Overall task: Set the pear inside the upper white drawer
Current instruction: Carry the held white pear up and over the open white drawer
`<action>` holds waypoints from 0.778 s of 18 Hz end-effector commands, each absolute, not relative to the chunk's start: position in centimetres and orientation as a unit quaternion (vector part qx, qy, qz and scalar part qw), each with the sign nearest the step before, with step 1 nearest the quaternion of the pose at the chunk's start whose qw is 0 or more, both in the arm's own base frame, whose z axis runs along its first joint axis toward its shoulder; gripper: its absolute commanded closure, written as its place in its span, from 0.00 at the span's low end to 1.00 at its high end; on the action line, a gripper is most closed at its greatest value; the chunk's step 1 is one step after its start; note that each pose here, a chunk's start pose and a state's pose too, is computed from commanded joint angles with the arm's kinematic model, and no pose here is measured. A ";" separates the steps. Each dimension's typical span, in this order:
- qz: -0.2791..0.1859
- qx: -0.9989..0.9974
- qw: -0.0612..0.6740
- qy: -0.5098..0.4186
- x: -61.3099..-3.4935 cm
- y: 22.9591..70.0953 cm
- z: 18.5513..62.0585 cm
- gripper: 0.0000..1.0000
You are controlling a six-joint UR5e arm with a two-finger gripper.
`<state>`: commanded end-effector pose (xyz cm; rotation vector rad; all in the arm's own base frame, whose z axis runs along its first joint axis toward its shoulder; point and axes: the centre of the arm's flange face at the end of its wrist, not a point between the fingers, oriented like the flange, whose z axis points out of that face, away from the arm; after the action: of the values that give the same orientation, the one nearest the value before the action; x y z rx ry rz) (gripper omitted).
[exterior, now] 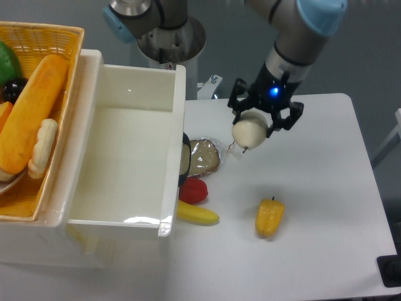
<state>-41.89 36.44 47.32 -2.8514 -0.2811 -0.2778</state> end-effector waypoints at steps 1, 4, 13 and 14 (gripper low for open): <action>-0.098 -0.981 0.134 -0.104 -41.4 36.3 47.9 0.62; -0.107 -0.976 0.156 -0.108 -40.1 36.1 49.4 0.62; -0.123 -0.966 0.185 -0.132 -35.6 35.8 52.6 0.62; -0.121 -0.967 0.186 -0.125 -35.0 36.2 52.9 0.62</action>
<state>-34.98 36.22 52.90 -2.7233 -0.3514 -0.3409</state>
